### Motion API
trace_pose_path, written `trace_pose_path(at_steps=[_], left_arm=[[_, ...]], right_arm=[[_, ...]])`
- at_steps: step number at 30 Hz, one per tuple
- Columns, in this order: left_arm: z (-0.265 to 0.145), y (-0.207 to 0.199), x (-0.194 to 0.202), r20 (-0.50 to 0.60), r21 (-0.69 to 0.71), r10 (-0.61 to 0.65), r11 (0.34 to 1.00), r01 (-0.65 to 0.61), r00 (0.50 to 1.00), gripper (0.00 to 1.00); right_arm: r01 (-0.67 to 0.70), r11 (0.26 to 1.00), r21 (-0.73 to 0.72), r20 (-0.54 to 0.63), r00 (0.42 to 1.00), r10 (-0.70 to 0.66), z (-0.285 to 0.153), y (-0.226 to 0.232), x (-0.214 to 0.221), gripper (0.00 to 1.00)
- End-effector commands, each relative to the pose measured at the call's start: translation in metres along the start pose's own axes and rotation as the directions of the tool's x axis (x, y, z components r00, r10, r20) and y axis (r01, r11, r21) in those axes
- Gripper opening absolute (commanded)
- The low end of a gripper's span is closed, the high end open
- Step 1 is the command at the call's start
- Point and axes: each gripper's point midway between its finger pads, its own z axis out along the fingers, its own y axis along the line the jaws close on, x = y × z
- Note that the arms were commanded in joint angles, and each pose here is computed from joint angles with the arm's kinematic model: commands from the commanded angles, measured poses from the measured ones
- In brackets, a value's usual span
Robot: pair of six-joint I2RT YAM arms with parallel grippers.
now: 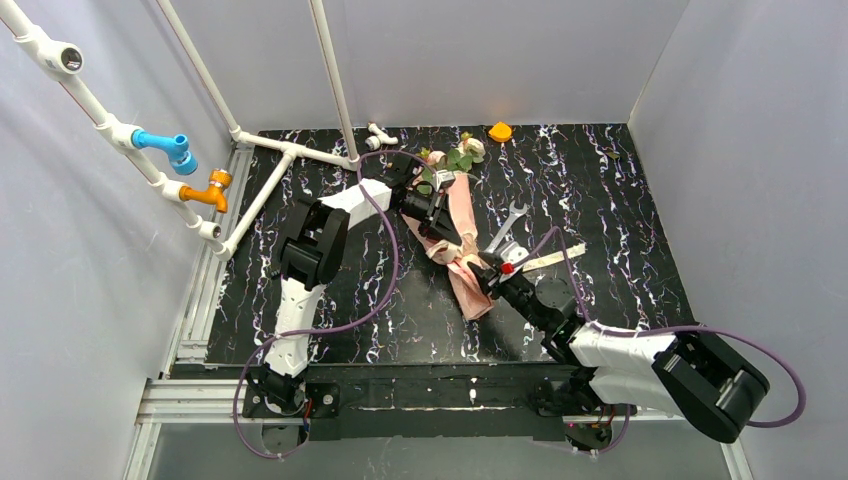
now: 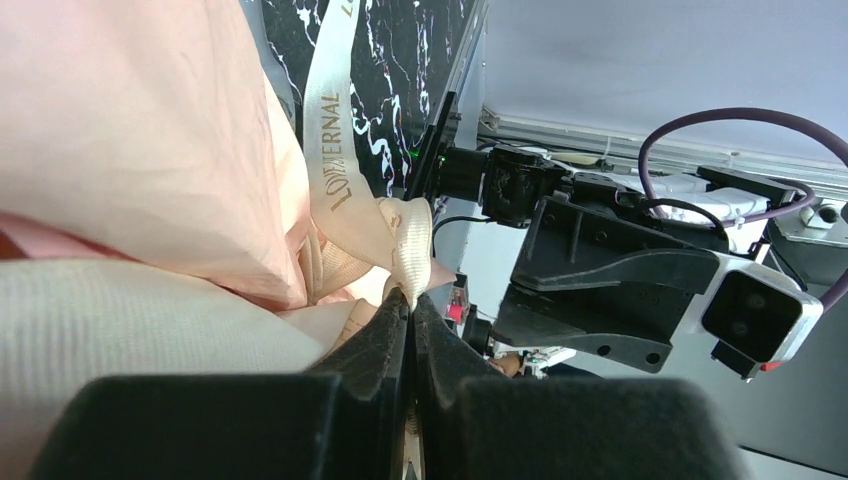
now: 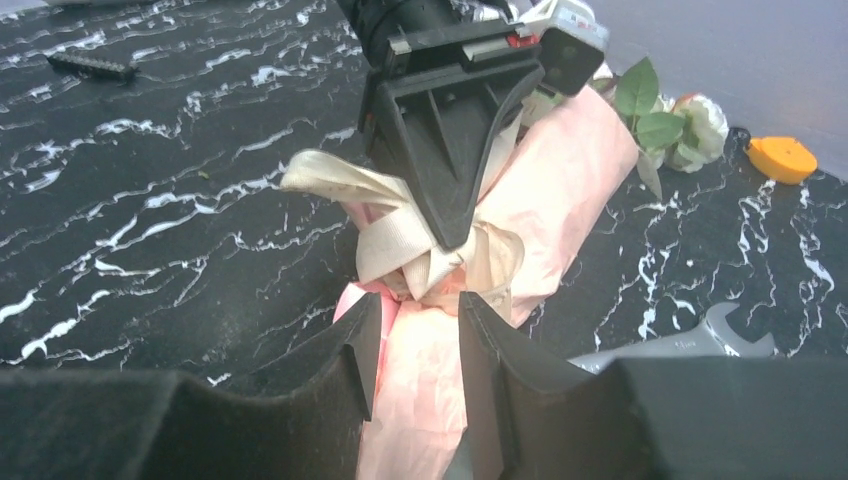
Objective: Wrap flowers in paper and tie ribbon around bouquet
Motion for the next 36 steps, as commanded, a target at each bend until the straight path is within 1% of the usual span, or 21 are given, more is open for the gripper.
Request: trace_pose_path(at_steps=[1,5,11,17,20,24,27,32,36], left_arm=[[-0.011,-0.027,0.003,0.000,0.036,0.044,0.998,-0.044,0.999,0.00],[-0.011,-0.028,0.001,0.007,0.041,0.050,0.998,-0.050,0.999,0.00],[-0.010,-0.029,-0.003,0.009,0.046,0.047,0.998,-0.047,0.999,0.00],[-0.010,-0.029,-0.003,0.009,0.049,0.045,0.998,-0.045,0.999,0.00],[-0.010,-0.029,-0.003,0.008,0.049,0.044,0.998,-0.044,0.999,0.00],[-0.010,-0.029,-0.003,0.010,0.050,0.042,0.998,-0.042,0.999,0.00],[-0.010,-0.030,-0.003,0.010,0.053,0.045,0.998,-0.046,0.999,0.00],[-0.009,-0.027,-0.002,0.008,0.053,0.039,0.998,-0.039,0.999,0.00],[-0.010,-0.028,-0.002,0.009,0.054,0.039,0.998,-0.040,0.999,0.00]], right_arm=[[0.028,0.999,0.023,-0.035,0.999,-0.028,0.012,-0.005,-0.002,0.41],[0.024,1.000,-0.001,-0.124,0.992,-0.024,0.039,-0.001,0.003,0.39],[-0.007,1.000,0.009,-0.169,0.986,0.009,0.051,0.001,0.012,0.39],[-0.017,0.999,0.031,-0.207,0.978,0.023,0.054,-0.001,0.022,0.35],[-0.021,0.999,0.038,-0.220,0.975,0.028,0.054,-0.002,0.027,0.35],[-0.023,0.999,0.034,-0.223,0.974,0.030,0.057,0.000,0.029,0.32],[-0.020,0.999,0.040,-0.222,0.975,0.028,0.060,-0.001,0.030,0.31],[-0.008,0.999,0.039,-0.212,0.977,0.016,0.065,-0.002,0.029,0.31],[0.000,0.998,0.057,-0.208,0.978,0.012,0.066,-0.006,0.027,0.35]])
